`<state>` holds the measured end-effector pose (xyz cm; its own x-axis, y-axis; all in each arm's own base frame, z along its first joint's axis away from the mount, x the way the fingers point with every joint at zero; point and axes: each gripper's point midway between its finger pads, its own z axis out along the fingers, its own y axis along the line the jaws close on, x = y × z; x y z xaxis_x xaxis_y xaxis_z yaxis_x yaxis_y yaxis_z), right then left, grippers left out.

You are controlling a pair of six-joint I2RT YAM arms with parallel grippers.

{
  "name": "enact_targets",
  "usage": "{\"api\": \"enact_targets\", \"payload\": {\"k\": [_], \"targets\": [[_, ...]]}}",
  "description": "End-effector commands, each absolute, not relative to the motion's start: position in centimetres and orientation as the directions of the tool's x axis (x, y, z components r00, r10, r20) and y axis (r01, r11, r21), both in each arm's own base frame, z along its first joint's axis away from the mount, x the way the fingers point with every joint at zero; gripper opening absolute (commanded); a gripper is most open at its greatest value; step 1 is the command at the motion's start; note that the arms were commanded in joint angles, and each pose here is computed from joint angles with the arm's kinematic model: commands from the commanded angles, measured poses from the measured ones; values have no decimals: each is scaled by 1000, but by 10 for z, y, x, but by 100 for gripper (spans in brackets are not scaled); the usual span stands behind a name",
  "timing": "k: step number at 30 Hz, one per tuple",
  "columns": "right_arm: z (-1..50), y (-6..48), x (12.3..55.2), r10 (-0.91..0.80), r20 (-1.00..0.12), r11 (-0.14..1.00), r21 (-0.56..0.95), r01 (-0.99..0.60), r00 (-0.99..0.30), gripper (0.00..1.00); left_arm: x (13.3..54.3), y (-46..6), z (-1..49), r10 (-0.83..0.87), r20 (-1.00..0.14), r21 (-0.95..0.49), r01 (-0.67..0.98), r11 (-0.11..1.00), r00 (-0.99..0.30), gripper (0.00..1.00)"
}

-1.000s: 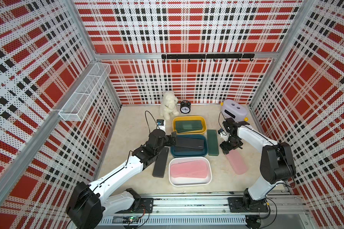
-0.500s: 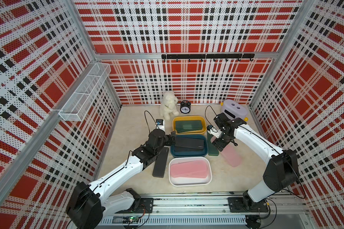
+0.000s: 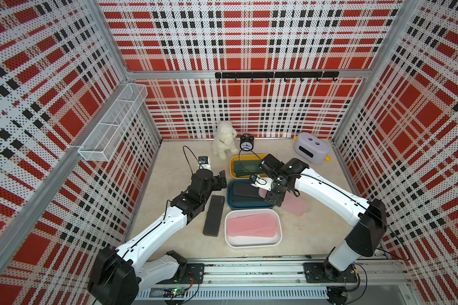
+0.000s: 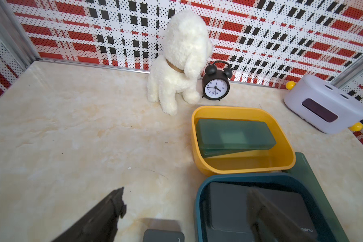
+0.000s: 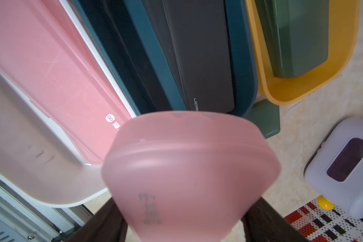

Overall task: Place the pencil cases by color into the storage box
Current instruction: Place the pencil case at the storage box.

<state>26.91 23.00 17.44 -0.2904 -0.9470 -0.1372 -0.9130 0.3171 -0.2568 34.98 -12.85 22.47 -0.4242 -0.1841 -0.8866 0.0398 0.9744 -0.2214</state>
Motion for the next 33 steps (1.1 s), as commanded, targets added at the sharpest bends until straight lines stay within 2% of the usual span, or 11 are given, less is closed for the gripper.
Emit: {"api": "enact_targets", "payload": {"k": [1, 7, 17, 33], "targets": [[172, 242, 260, -969, -86, 245, -269, -932, -230, 59, 350, -115, 246, -237, -892, -256, -2, 967, -384, 95], [162, 268, 245, -983, -46, 183, -283, -942, -177, 59, 350, -96, 246, -254, -891, -256, -47, 966, -377, 95], [152, 302, 226, -989, -48, 148, -287, -946, -141, 59, 350, -70, 249, -262, -891, -239, -109, 965, -371, 95], [132, 349, 184, -1000, -26, 12, -254, -967, -6, 59, 346, 10, 242, -392, -877, -275, -379, 884, -277, 95]]}}
